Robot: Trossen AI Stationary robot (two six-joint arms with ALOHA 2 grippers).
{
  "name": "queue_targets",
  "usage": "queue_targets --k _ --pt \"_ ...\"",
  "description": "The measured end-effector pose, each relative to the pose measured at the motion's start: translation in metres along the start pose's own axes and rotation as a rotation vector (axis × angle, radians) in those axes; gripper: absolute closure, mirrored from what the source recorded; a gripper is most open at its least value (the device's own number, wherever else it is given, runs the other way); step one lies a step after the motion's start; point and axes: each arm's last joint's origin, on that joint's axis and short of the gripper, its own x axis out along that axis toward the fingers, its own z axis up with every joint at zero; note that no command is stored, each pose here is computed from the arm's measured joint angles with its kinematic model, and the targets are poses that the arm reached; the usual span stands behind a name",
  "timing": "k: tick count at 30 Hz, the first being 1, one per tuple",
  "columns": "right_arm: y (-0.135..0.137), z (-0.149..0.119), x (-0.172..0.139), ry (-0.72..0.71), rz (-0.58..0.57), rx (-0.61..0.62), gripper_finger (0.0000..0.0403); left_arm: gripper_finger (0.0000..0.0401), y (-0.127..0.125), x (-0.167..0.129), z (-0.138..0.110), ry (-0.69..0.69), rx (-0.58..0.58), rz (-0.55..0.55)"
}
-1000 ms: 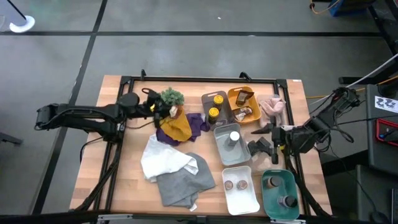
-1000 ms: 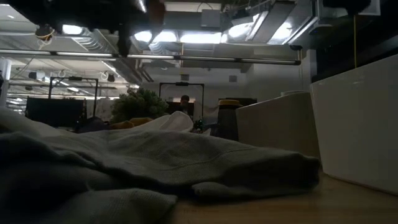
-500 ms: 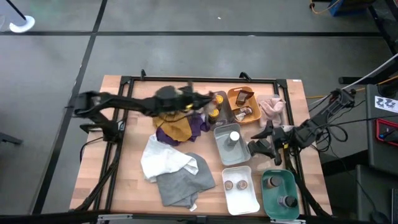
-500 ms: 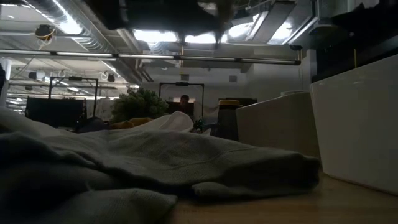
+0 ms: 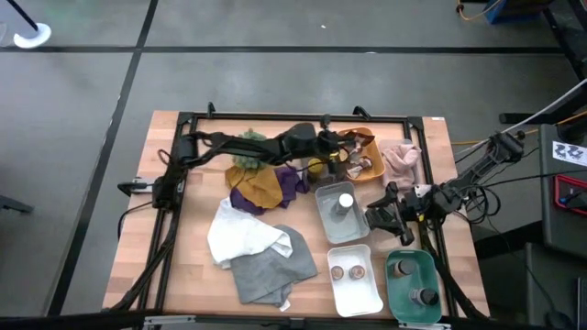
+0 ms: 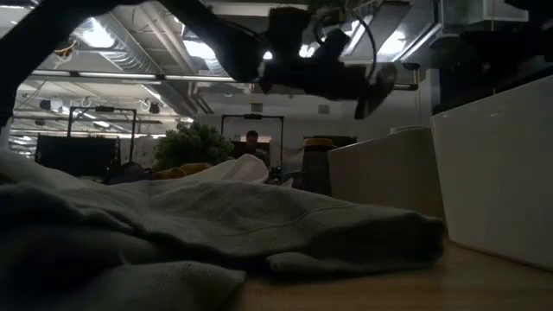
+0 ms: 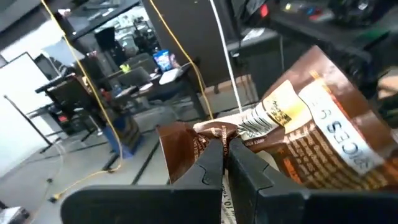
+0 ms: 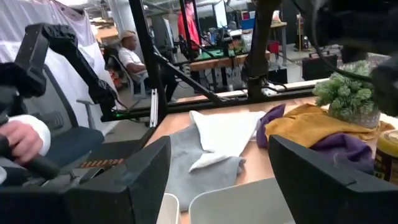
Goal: Sort spices by type
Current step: Put the orange seasoning pack into the yellow bin
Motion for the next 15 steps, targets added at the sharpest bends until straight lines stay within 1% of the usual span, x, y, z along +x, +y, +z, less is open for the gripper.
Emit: queue_targets --k 3,8,12,15 --pt "-0.008 -0.006 0.002 -0.028 0.024 0.002 0.0134 0.0401 0.001 0.014 -0.009 0.006 0.071 0.009" --pt "-0.024 -0.009 0.006 -0.071 0.048 -0.005 0.0134 0.0401 0.001 0.023 -0.02 0.051 0.29 -0.002" --pt "-0.037 -0.008 0.009 -0.068 0.064 -0.003 0.0134 0.0398 -0.003 0.025 -0.03 0.09 0.449 -0.036" --pt "-0.044 -0.006 0.009 -0.065 0.101 -0.006 0.0134 0.0387 -0.006 0.027 -0.036 0.097 0.485 -0.044"
